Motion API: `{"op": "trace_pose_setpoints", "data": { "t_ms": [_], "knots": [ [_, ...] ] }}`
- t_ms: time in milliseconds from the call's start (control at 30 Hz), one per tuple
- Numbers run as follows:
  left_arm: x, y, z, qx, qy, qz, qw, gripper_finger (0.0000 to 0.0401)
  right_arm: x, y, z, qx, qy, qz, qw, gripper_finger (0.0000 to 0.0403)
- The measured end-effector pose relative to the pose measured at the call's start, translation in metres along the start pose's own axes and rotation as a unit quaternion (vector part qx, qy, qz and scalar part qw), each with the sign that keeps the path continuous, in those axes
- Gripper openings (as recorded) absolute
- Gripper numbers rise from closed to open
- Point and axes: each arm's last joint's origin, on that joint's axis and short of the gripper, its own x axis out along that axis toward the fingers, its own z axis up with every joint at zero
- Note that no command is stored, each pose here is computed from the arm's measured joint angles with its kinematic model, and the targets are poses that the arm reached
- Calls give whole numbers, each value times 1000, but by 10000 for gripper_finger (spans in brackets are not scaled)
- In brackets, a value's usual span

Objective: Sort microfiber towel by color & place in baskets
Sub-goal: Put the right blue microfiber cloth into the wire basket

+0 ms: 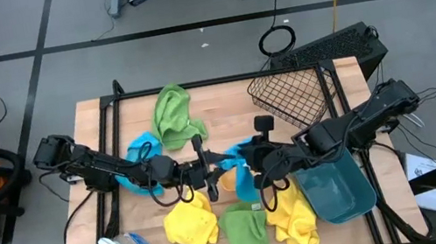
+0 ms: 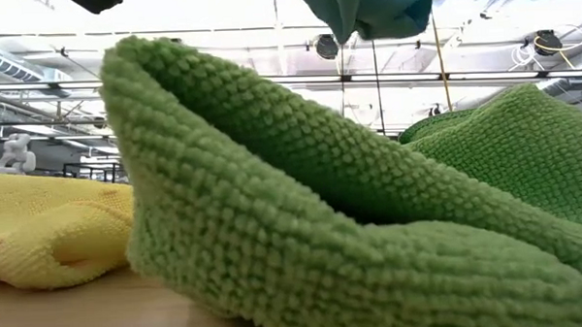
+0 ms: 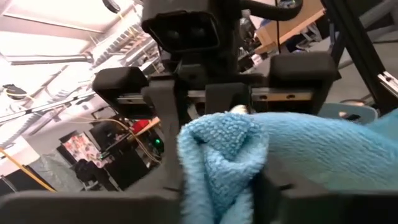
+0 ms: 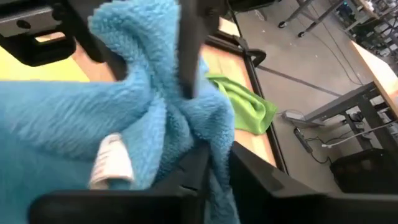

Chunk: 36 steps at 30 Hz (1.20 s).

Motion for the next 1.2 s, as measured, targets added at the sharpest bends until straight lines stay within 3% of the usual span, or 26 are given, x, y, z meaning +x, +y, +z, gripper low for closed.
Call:
{"op": "trace_pose_setpoints", "data": {
  "t_ms": [100,367,533,733,867,1000,1200],
  "knots": [
    [0,0,-1,0,4,-2,1000,20,-1,-1,-4,4,17,-10,1000,106],
    [0,1,-6,4,65,49,997,44,-18,1,-21,27,65,-68,995,200],
    [0,8,-12,7,114,109,987,37,-42,10,-17,68,21,-46,996,214],
    [1,11,-17,-5,125,115,986,34,-60,36,-4,80,-59,-32,995,215],
    [1,12,-18,-23,122,116,986,34,-48,58,-1,45,-69,-34,996,229],
    [1,11,-17,-28,117,111,987,34,-24,74,-3,5,-58,-93,994,266],
    [1,11,-17,-41,112,109,987,33,14,79,-11,-30,-13,-129,991,314]
  ]
}}
